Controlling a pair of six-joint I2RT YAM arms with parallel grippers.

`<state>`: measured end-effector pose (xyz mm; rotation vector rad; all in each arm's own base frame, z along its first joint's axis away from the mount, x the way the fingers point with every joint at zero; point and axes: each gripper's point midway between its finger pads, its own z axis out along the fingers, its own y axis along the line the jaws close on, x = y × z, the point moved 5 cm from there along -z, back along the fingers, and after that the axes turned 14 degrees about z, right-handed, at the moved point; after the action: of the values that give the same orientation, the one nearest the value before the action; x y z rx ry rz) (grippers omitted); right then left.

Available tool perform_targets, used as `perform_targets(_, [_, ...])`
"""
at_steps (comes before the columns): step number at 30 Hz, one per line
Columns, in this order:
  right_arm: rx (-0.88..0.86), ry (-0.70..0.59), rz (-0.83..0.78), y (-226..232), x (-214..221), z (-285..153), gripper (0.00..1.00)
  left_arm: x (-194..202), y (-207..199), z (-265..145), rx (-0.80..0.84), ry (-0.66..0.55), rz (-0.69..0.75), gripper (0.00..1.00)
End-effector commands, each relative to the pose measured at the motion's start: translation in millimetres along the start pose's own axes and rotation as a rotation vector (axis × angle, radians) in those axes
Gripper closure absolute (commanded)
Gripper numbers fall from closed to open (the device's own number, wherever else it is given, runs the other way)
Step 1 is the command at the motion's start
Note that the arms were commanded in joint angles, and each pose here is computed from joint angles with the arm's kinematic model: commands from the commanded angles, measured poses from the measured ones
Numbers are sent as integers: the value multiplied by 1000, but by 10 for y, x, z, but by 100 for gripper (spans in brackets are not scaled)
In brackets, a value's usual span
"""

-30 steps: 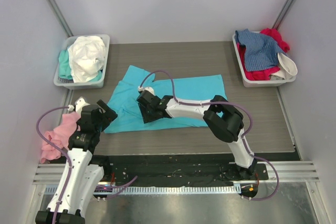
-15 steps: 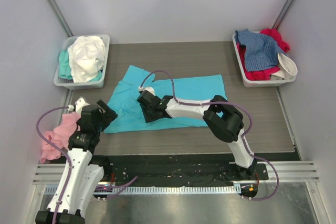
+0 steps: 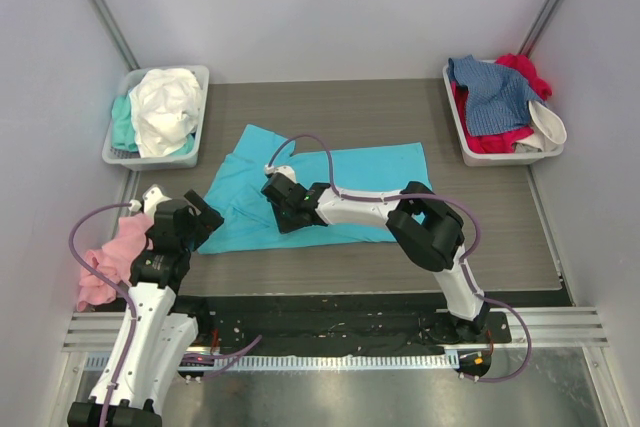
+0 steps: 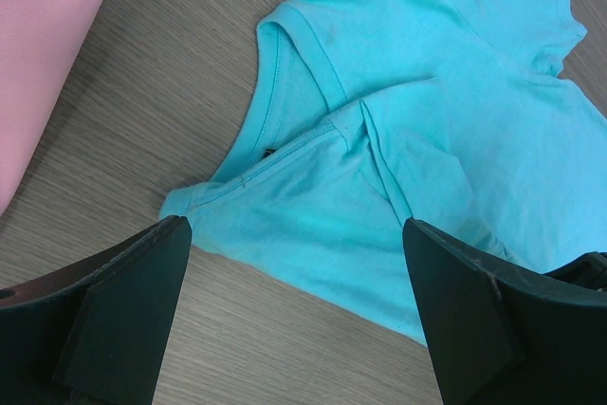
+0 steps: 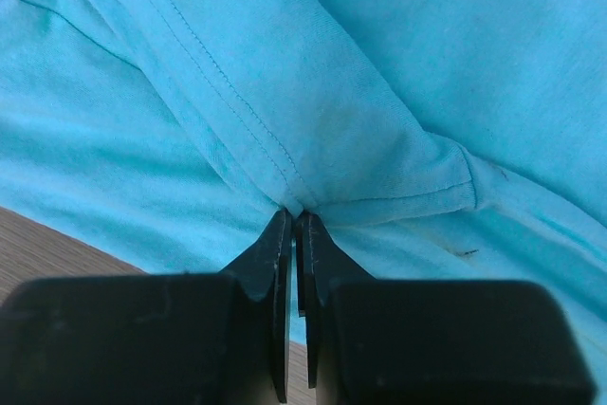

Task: Fold and stack the t-shirts
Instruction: Fold the tshirt

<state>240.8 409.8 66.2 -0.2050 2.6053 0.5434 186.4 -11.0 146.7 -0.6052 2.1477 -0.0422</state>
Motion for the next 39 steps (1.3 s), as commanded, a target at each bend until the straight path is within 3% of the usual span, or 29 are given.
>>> perform_targets(1, [16,10,6,-52,61,48,93,-9,-7,1,15,-15,6,0])
perform_targets(5, [15,1,7,-50,34,18,99,-7,-5,-1,15,-15,8,0])
perform_targets(16, [-38,-101,25,104,-360,-267,99,-13,-8,-3,16,-16,6,0])
perform_targets(29, [-22,-192,31,-89,-1009,-251,98,-15,-8,-10,17,-18,4,0])
perform_targets(39, [-30,-210,22,-180,-1361,6,97,-14,3,1,8,-17,4,1])
